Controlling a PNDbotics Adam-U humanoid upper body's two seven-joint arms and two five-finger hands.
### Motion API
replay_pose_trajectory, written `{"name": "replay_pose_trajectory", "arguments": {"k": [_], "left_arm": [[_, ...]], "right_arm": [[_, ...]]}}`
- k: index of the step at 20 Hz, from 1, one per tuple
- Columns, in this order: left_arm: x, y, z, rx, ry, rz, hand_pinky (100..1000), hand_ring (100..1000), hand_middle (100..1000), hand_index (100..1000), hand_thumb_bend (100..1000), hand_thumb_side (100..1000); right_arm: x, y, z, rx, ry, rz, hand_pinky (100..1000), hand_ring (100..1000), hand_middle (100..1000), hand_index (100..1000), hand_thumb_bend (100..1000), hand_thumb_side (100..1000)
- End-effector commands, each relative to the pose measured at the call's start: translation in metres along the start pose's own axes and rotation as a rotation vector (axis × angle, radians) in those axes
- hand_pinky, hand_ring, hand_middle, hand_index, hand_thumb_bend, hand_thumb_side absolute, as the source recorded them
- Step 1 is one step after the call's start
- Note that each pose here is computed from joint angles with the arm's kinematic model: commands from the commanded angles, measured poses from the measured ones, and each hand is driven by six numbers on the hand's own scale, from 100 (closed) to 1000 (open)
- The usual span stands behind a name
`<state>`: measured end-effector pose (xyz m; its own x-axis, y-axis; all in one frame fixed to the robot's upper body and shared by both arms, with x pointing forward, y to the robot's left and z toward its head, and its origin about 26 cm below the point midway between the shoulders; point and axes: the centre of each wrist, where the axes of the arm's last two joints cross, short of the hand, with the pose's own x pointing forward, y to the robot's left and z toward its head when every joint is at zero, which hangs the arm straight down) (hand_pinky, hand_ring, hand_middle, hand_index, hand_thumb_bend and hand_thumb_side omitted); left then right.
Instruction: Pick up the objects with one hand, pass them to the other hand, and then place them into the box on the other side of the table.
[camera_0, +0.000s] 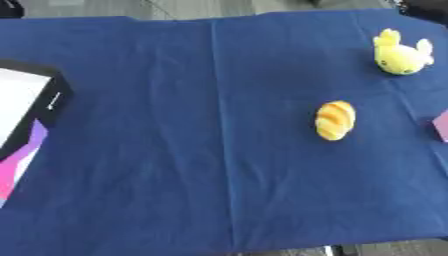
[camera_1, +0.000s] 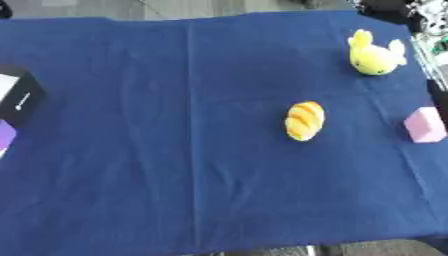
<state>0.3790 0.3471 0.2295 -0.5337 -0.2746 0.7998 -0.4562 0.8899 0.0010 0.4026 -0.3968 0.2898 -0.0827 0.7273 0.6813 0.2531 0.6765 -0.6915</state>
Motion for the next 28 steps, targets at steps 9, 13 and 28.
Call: {"name": "replay_pose_trajectory", "arguments": {"k": [9,13,28], "left_arm": [[0.017,0.006,-0.009,-0.012,-0.055,-0.029,849,791,809,843,596,686],[0.017,0.005,-0.009,-0.017,-0.051,-0.032,847,790,807,842,594,671],[0.019,0.004,-0.009,-0.03,-0.052,-0.033,849,792,806,837,580,674]], "right_arm": [[-0.015,-0.036,-0.019,0.139,0.208,0.367,918,915,876,935,353,175],[-0.02,-0.044,-0.023,0.252,0.271,0.437,927,927,876,921,382,100],[-0.032,-0.057,-0.025,0.283,0.443,0.589,928,940,891,916,435,100]]}}
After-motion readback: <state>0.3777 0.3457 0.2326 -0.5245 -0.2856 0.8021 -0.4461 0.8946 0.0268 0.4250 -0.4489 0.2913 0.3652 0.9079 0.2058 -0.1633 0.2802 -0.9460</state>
